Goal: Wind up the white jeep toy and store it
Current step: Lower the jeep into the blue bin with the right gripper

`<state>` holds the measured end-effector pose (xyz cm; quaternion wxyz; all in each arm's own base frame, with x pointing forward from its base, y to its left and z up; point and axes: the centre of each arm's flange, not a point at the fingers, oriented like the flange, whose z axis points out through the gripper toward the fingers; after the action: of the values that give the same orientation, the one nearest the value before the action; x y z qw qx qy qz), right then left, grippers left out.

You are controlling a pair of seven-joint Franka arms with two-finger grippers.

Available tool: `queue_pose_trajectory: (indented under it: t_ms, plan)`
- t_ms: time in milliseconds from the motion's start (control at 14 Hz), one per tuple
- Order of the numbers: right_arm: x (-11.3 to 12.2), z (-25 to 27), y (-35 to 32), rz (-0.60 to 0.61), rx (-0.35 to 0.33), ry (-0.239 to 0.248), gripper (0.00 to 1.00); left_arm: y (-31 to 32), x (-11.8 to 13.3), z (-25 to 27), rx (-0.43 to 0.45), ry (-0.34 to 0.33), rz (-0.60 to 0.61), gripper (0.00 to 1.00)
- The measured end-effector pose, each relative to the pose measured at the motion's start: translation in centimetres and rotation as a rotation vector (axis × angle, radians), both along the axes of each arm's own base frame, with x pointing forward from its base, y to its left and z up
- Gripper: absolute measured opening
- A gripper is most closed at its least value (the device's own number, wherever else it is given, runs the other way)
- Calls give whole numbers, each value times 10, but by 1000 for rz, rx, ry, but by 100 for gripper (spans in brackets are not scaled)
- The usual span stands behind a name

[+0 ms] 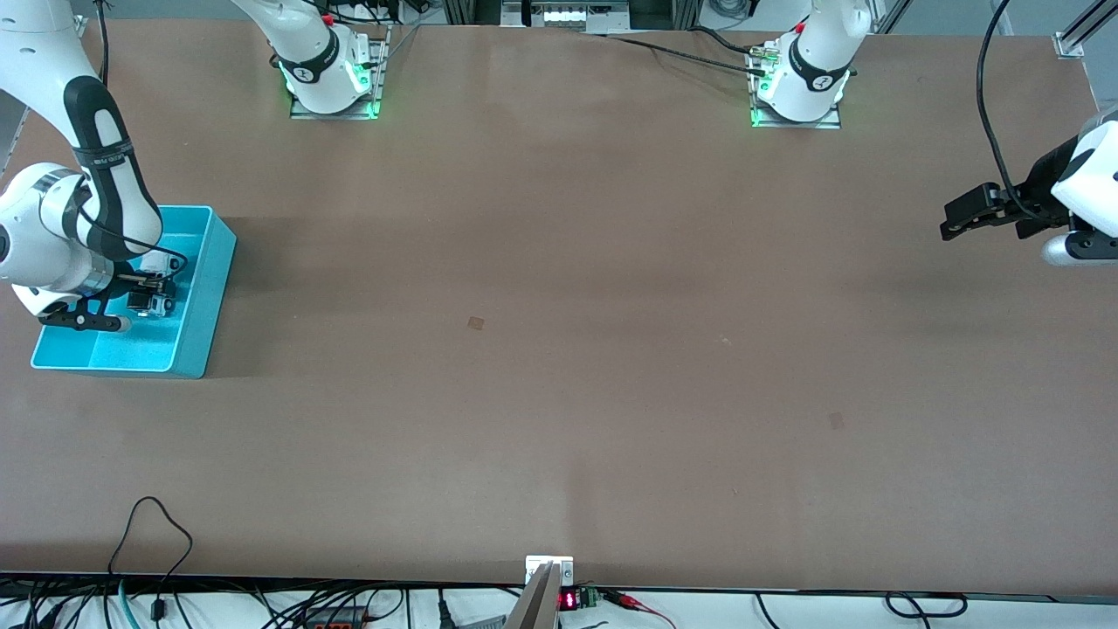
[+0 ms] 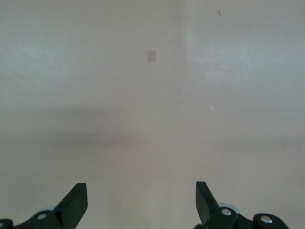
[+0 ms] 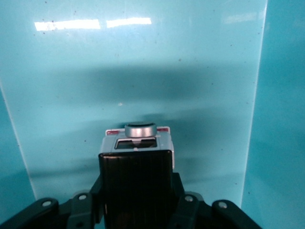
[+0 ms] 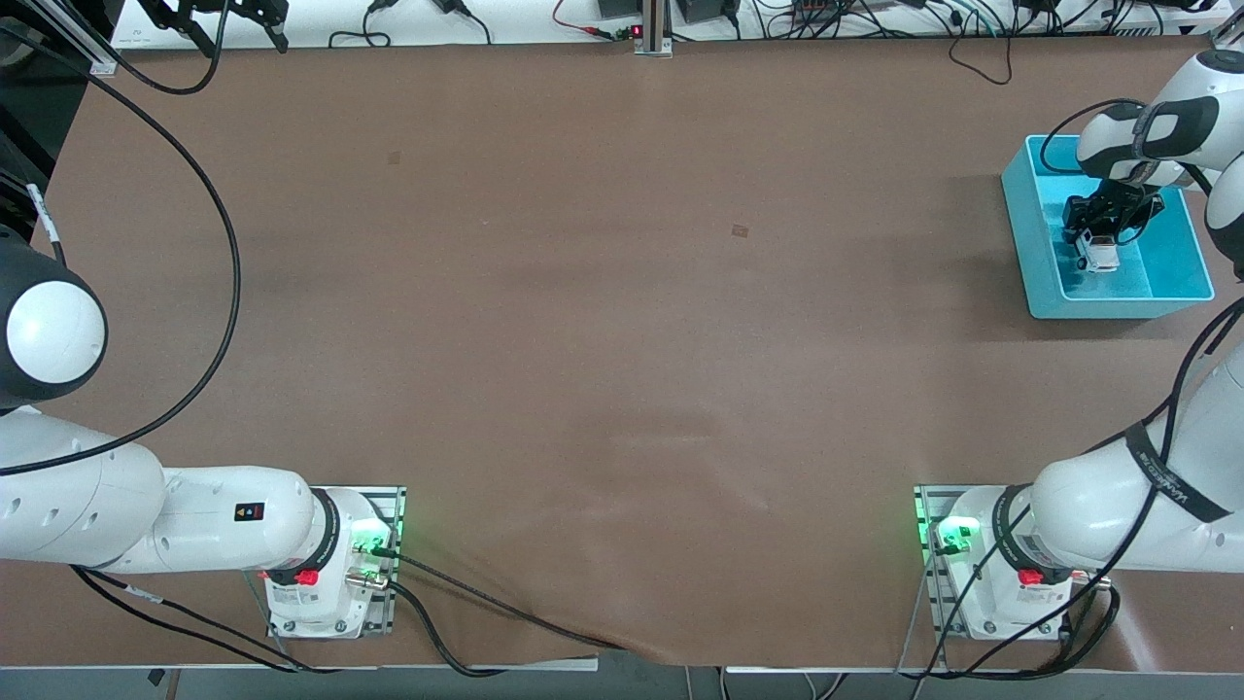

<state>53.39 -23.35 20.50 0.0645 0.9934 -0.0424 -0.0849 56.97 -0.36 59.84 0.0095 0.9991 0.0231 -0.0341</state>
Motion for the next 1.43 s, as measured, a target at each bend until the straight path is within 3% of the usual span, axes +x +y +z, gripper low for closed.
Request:
queue_pose_trajectory:
  t_ms: [429,714,1071,1429]
  plan:
    - [0,0,0,0,0,0,55,0,0,0,0,0,0,100]
    - [0,0,1,1,1,0,61,0,0,0,0,0,0,100]
    - [1,-1,3,5,3,0,100,0,0,0,0,0,0,100]
    - [7,7,4,9,0,-18,100,0,1,1,0,-6,0,100]
